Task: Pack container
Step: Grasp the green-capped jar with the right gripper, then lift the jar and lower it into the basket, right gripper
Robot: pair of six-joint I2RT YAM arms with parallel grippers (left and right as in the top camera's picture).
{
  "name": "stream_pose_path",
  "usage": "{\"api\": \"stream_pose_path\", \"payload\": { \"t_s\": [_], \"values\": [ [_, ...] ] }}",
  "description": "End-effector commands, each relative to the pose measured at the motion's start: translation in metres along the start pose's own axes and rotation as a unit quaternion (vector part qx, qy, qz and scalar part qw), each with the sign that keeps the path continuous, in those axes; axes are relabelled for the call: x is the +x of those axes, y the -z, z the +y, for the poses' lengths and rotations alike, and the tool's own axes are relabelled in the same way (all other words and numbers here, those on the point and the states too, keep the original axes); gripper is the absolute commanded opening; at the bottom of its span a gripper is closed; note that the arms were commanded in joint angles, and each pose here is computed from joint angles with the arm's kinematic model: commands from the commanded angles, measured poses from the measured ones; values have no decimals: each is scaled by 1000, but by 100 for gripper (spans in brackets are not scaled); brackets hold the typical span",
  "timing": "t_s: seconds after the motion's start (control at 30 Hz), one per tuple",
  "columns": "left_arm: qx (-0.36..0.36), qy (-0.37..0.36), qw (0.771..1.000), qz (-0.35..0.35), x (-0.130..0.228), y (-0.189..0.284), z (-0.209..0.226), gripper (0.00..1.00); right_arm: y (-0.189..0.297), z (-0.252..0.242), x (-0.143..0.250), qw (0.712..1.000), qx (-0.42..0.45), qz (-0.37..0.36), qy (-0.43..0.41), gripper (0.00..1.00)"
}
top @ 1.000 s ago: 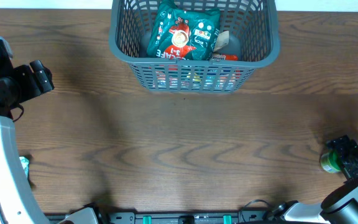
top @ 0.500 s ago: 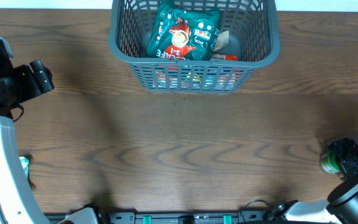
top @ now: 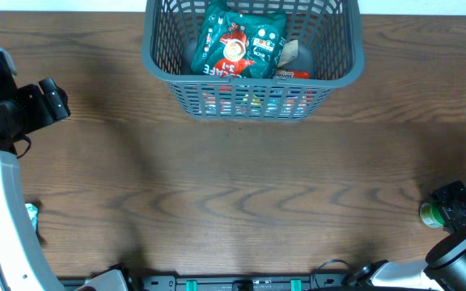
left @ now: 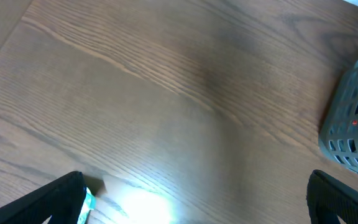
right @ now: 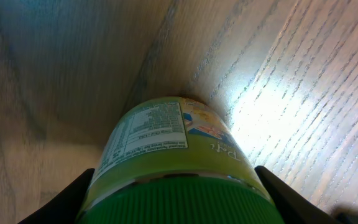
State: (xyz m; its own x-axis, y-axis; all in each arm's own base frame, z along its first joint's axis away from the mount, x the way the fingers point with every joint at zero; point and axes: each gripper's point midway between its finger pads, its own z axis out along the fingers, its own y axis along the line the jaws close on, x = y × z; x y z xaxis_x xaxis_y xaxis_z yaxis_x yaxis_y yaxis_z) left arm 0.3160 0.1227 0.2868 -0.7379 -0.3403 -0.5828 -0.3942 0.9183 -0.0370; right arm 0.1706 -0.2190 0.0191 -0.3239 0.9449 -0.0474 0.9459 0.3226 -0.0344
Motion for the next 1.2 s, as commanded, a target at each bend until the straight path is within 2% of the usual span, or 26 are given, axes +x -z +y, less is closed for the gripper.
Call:
{"api": "stream_pose_path", "payload": {
  "t_s": [0.0, 0.17, 0.33, 0.57, 0.7, 0.83, 0.9, 0.97, 1.03, 1.17],
  "values": [
    [0, 6, 1000, 0, 0, 1, 1, 99, -4, 3, 4, 1000, -11, 13, -4, 7],
    [0, 6, 1000, 0, 0, 1, 1, 98, 9, 11, 1, 1000, -24, 13, 5, 3],
    [0, 6, 1000, 0, 1, 1, 1, 99, 46, 27, -13, 998, -38, -23, 40, 2],
    [0, 6, 1000, 1, 1, 1, 1, 99, 142, 73, -26, 978, -97, -113, 144, 1],
    [0, 6, 1000, 4, 2, 1, 1, 99, 218, 118, -16, 939, -171, -178, 240, 1],
    [0, 6, 1000, 7, 4, 1, 1, 99, 307, 163, 6, 876, -252, -253, 324, 1],
    [0, 6, 1000, 7, 4, 1, 1, 99, 353, 183, 22, 830, -282, -302, 374, 1],
    [0, 6, 1000, 7, 4, 1, 1, 99, 395, 206, 47, 771, -308, -350, 434, 1],
    [0, 6, 1000, 7, 4, 1, 1, 99, 428, 228, 79, 695, -327, -390, 507, 1],
    [0, 6, 1000, 7, 4, 1, 1, 99, 451, 262, 144, 558, -332, -420, 634, 1]
  ]
}}
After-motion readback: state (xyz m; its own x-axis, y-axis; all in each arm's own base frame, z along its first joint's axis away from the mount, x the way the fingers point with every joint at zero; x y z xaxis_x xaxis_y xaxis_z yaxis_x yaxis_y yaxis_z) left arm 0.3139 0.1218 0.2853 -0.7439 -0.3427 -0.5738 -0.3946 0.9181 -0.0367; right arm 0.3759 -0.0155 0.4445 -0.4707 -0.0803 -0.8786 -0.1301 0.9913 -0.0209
